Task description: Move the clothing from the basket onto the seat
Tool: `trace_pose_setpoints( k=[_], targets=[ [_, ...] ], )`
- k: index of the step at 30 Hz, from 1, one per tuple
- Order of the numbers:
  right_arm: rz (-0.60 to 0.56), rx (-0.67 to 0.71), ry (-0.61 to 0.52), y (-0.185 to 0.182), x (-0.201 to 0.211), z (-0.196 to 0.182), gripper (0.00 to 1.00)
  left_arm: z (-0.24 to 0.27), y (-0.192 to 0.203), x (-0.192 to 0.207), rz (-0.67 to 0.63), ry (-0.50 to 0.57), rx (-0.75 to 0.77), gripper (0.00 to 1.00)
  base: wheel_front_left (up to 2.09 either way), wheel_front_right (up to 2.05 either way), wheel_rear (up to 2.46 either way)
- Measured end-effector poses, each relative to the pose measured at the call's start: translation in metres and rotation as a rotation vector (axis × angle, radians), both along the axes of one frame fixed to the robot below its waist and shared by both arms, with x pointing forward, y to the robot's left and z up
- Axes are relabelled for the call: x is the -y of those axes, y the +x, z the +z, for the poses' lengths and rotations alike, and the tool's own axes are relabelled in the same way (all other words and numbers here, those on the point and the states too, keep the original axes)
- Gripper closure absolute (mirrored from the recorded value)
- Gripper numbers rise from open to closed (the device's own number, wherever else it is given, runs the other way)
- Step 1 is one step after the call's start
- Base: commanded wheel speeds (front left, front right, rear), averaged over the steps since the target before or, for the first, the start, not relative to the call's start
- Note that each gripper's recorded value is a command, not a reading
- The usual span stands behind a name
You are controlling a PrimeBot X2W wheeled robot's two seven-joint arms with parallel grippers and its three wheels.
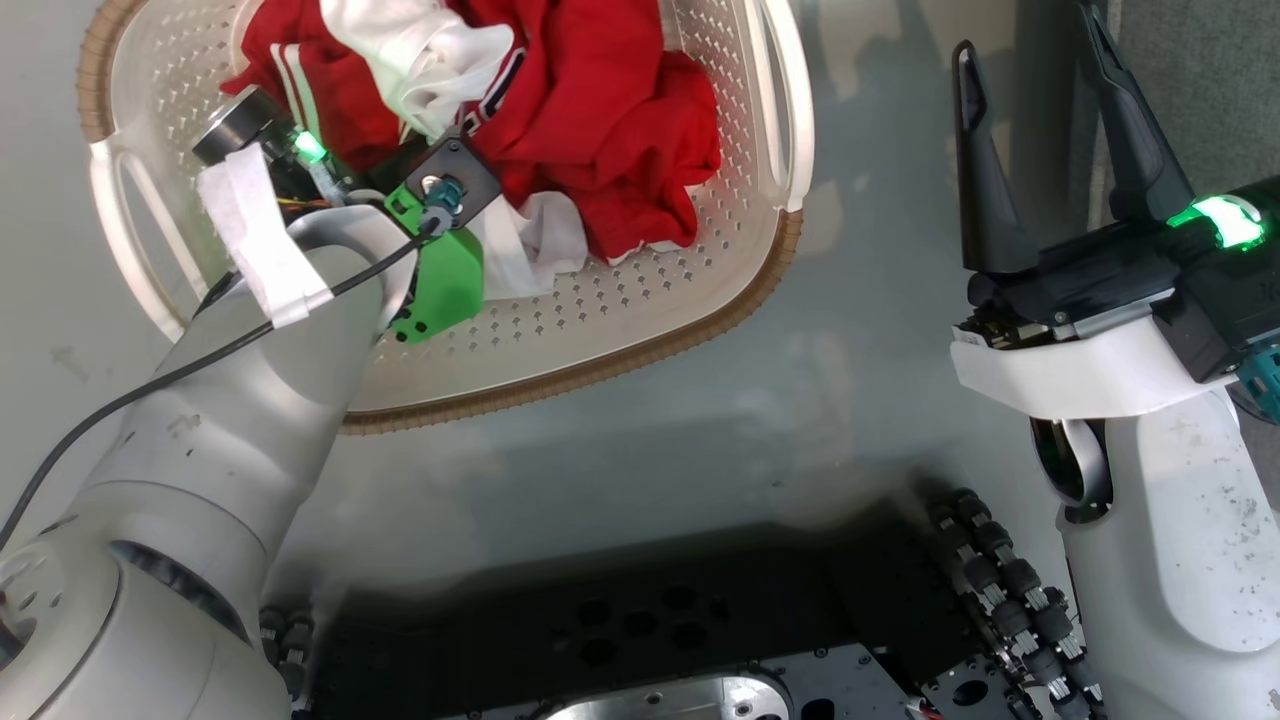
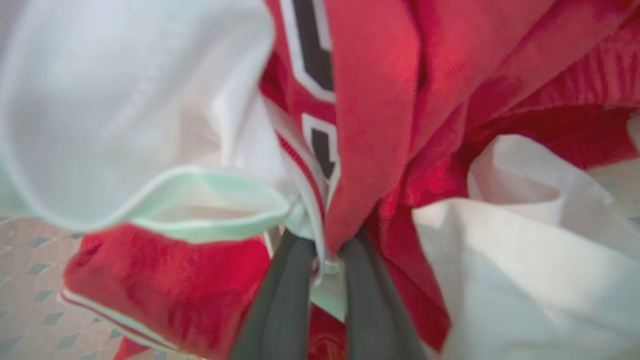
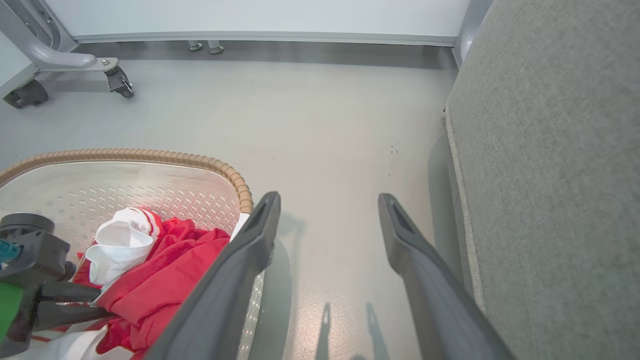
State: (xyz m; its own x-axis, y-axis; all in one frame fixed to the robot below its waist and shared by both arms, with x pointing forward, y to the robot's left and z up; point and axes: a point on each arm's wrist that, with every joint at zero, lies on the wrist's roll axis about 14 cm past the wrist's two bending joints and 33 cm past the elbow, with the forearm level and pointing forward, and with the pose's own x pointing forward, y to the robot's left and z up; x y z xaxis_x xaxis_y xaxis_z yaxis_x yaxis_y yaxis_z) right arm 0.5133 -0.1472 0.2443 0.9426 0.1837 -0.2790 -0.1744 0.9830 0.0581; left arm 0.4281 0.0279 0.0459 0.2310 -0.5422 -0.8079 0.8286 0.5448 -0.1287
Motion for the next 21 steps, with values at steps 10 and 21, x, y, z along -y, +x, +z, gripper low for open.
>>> trace_pose_setpoints(
  k=[10,21],
  targets=[
    [0.003,0.046,0.05,0.007,-0.009,0.031,0.0,0.036,0.001,0.004,0.114,-0.054,0.027,1.0,0.0,0.0,0.0],
    [0.034,0.11,0.054,-0.009,-0.019,0.097,0.0,0.122,0.015,0.004,0.305,-0.165,0.135,1.0,0.0,0.0,0.0]
  ],
)
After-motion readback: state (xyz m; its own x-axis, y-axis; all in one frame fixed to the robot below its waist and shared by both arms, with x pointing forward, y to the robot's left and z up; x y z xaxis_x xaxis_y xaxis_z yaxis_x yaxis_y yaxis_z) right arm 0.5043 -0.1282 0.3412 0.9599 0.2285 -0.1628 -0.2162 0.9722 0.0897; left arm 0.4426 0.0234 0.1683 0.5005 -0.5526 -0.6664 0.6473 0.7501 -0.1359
